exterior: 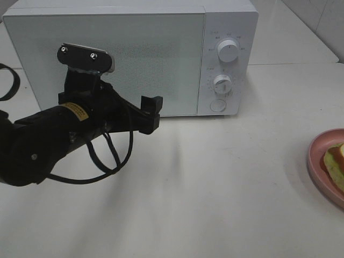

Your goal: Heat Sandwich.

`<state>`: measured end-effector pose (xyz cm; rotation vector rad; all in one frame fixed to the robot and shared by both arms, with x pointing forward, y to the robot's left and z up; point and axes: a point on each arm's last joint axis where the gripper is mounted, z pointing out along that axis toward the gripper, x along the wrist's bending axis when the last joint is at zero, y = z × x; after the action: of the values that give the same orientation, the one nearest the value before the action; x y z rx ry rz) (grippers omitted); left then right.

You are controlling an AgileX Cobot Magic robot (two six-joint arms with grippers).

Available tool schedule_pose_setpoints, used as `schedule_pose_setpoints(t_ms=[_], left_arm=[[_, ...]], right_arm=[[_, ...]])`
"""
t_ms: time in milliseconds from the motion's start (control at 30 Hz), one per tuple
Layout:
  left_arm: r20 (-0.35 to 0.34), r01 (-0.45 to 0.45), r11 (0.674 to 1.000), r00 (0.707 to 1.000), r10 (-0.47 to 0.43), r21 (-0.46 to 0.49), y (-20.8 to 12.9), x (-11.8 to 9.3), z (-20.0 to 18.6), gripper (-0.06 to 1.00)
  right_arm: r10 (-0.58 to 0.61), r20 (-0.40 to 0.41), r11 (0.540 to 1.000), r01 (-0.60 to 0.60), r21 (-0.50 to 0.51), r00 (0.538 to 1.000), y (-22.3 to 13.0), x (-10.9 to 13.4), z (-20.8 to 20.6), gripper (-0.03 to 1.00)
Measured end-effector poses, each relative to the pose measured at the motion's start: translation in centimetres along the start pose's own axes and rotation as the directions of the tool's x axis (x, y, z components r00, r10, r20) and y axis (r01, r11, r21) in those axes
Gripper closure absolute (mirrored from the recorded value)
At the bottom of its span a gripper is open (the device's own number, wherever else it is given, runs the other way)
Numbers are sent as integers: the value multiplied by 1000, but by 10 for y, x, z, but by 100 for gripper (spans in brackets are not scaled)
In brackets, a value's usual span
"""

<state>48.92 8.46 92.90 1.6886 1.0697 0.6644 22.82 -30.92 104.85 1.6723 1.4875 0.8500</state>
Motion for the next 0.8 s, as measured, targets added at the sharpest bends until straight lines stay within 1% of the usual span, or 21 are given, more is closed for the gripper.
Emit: schedule_pose_setpoints(t_ms=[67,100,133,233,267,300,333,400,433,467,533,567,600,633,733,767,800], left_arm=[[17,5,999,1000,-6,51,0,-1,-5,-1],[17,5,999,1000,-6,51,0,-1,-5,-1],[32,10,996,999,-13,94,1,-2,-9,-1],[60,13,983,998,-24,182,1,-5,-14,-1],[60,13,983,998,-24,182,1,-5,-14,-1],[82,13,968,996,-35,250,1,-8,-16,-2],[90,13,961,995,-40,276,2,-9,-17,-2],[102,15,935,993,-55,355,1,-9,-17,-2],[102,15,935,993,-55,355,1,-9,-17,-2],[98,31,904,992,-80,427,2,-5,-17,-2],[75,66,868,990,-118,492,6,5,-14,-2],[60,88,842,988,-141,532,7,10,-14,-2],[60,88,842,988,-141,532,7,10,-14,-2],[31,128,785,982,-184,607,9,21,-14,-2],[-14,181,700,971,-237,691,15,38,-16,-2],[-14,181,700,971,-237,691,15,38,-16,-2],[-40,207,644,964,-264,736,19,50,-18,-2]], right_arm=[[0,0,1000,0,0,1000,0,0,0,20],[0,0,1000,0,0,1000,0,0,0,20],[0,0,1000,0,0,1000,0,0,0,20],[0,0,1000,0,0,1000,0,0,0,20],[0,0,1000,0,0,1000,0,0,0,20],[0,0,1000,0,0,1000,0,0,0,20],[0,0,1000,0,0,1000,0,0,0,20],[0,0,1000,0,0,1000,0,0,0,20],[0,0,1000,0,0,1000,0,0,0,20],[0,0,1000,0,0,1000,0,0,0,20],[0,0,1000,0,0,1000,0,0,0,20],[0,0,1000,0,0,1000,0,0,0,20],[0,0,1000,0,0,1000,0,0,0,20],[0,0,1000,0,0,1000,0,0,0,20],[0,0,1000,0,0,1000,0,0,0,20],[0,0,1000,0,0,1000,0,0,0,20],[0,0,1000,0,0,1000,0,0,0,20]])
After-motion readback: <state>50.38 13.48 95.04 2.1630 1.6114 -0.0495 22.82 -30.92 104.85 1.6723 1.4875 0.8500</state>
